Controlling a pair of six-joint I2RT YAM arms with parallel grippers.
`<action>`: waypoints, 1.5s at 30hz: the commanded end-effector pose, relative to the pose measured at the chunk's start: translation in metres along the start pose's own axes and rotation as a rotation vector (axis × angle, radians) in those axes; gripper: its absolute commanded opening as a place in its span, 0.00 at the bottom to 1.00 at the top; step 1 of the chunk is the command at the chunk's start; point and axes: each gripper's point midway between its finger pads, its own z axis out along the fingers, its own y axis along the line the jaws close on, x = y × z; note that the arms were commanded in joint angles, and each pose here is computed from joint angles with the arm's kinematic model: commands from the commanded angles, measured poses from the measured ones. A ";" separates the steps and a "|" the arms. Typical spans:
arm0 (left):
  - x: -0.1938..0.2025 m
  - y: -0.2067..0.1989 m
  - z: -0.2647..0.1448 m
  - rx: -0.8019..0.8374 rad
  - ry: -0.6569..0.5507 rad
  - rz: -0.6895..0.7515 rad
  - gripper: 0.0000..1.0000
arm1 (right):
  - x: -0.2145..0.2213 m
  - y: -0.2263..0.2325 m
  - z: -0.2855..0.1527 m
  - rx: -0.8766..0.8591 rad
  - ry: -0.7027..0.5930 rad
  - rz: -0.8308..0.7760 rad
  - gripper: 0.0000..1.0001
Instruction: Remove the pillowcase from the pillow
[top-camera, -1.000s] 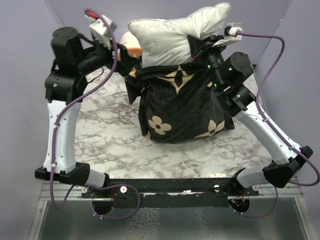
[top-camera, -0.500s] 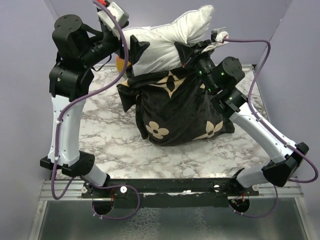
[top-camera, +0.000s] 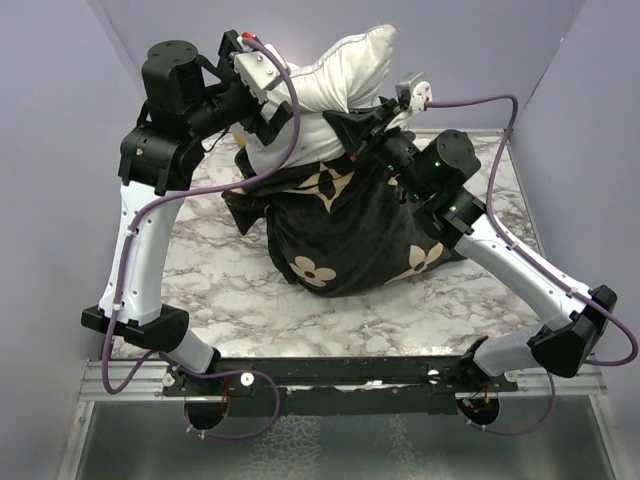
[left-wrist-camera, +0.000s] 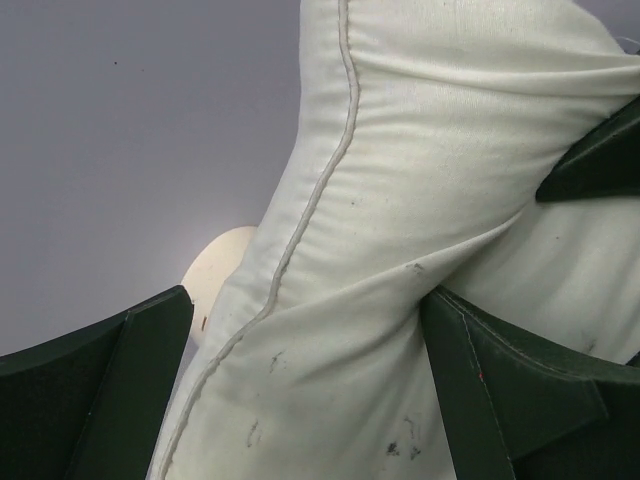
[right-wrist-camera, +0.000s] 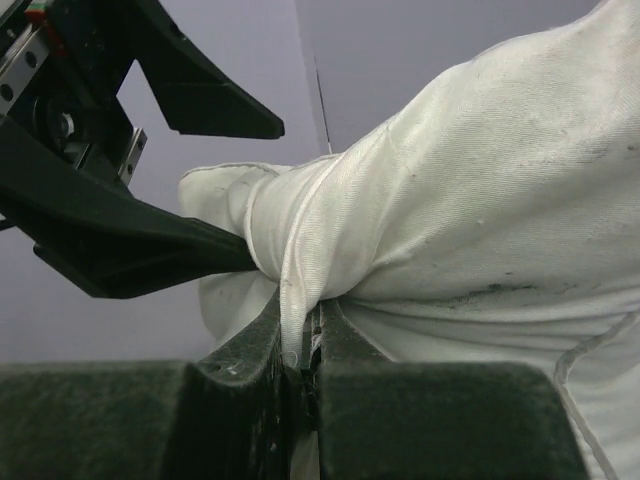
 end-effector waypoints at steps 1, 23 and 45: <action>-0.011 0.008 -0.013 -0.030 0.013 0.102 0.99 | -0.039 0.039 -0.018 -0.176 -0.109 -0.044 0.01; 0.043 -0.051 0.007 0.217 0.170 -0.191 0.00 | -0.026 0.077 -0.043 -0.373 -0.039 0.044 0.09; -0.085 0.040 -0.036 -0.254 -0.290 0.141 0.00 | 0.153 -0.132 -0.184 0.328 0.370 0.090 0.91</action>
